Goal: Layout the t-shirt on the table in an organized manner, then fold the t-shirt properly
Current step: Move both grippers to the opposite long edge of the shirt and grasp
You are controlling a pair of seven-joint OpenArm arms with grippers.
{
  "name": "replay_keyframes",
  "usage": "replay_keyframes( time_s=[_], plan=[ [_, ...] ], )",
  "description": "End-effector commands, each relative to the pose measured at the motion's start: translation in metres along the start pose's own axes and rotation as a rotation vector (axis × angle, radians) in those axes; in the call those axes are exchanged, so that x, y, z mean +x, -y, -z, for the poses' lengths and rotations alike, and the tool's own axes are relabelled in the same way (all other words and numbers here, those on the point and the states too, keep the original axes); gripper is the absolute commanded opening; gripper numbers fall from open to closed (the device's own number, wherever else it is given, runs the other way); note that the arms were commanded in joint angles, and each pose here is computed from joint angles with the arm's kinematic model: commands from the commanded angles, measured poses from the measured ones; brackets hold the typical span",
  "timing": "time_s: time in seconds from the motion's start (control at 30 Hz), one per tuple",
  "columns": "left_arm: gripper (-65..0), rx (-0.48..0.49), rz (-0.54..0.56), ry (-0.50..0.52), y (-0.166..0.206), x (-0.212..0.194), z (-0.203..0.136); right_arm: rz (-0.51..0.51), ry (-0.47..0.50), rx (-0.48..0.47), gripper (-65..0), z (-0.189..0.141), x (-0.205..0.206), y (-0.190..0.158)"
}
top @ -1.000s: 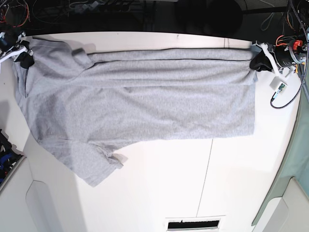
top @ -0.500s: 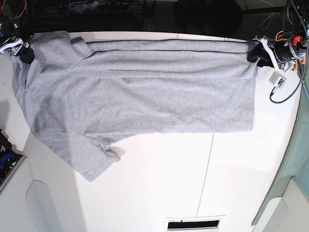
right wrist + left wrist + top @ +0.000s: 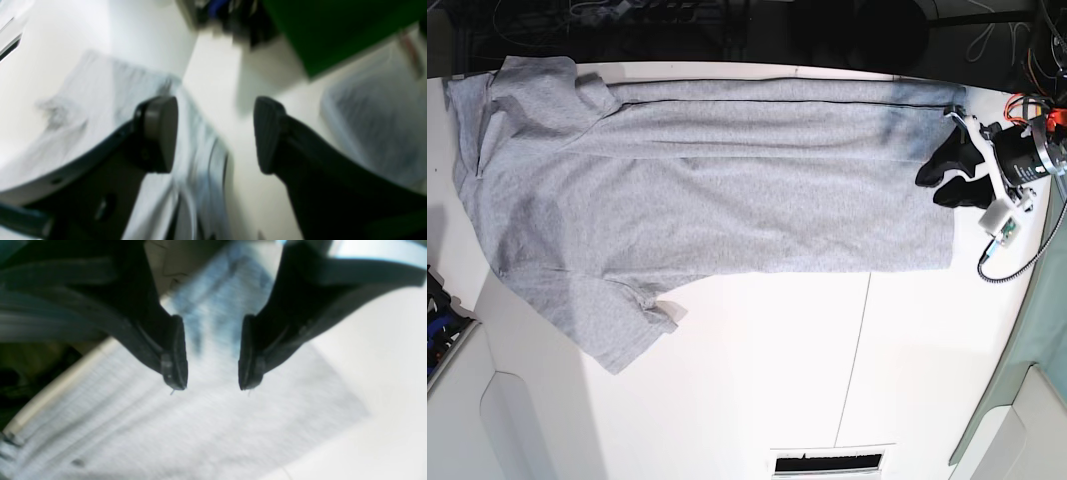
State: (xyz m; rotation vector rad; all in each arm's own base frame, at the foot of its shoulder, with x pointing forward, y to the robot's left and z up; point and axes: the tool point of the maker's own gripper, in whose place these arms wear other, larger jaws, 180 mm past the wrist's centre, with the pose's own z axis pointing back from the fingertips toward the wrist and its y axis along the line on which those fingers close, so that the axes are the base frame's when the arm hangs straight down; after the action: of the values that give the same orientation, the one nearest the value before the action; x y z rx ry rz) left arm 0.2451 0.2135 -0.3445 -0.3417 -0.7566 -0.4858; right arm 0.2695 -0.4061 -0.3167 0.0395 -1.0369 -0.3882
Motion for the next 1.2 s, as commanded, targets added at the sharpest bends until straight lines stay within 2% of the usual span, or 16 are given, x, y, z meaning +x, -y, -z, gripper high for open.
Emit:
replay_keyframes(
  time_s=[0.0, 0.13, 0.3, 0.43, 0.53, 0.6, 0.7, 0.77, 0.93, 1.17],
  plan=[
    [-36.6, 0.018, 0.005, 0.036, -0.011, 0.013, -0.002, -0.020, 0.062, 0.004, -29.2, 0.006, 0.027, -0.001],
    [-36.6, 0.081, -0.088, 0.069, -0.058, 0.022, 0.009, -0.029, 0.046, 0.021, -29.2, 0.054, 0.040, -0.013],
    [-34.4, 0.129, -0.245, 0.073, -0.110, 0.019, 0.028, -0.041, -0.050, 0.003, -29.2, 0.112, 0.020, -0.018],
    [-34.4, 0.178, -0.336, 0.017, -0.141, -0.003, 0.042, -0.032, -0.114, -0.059, -29.2, 0.136, -0.008, -0.008],
    [-34.4, 0.204, -0.435, -0.008, -0.156, -0.020, 0.046, -0.020, -0.181, -0.067, -29.2, 0.141, -0.036, -0.006],
    [-34.4, 0.208, -0.481, -0.009, -0.160, -0.028, 0.049, -0.015, -0.219, -0.063, -29.2, 0.142, -0.052, -0.006],
    [-34.4, 0.198, -0.518, -0.003, -0.156, -0.034, 0.058, -0.013, -0.239, -0.003, -29.2, 0.143, -0.063, -0.021],
    [-34.4, 0.180, -0.520, -0.011, -0.146, -0.035, 0.068, -0.015, -0.239, 0.056, -29.2, 0.146, -0.066, -0.037],
    [-34.4, 0.143, -0.534, -0.031, -0.121, -0.040, 0.094, 0.005, -0.251, 0.113, -29.2, 0.151, -0.079, -0.064],
    [-35.6, 0.123, -0.537, -0.025, -0.111, -0.038, 0.104, 0.015, -0.261, 0.182, -29.4, 0.154, -0.091, -0.091]
  ],
)
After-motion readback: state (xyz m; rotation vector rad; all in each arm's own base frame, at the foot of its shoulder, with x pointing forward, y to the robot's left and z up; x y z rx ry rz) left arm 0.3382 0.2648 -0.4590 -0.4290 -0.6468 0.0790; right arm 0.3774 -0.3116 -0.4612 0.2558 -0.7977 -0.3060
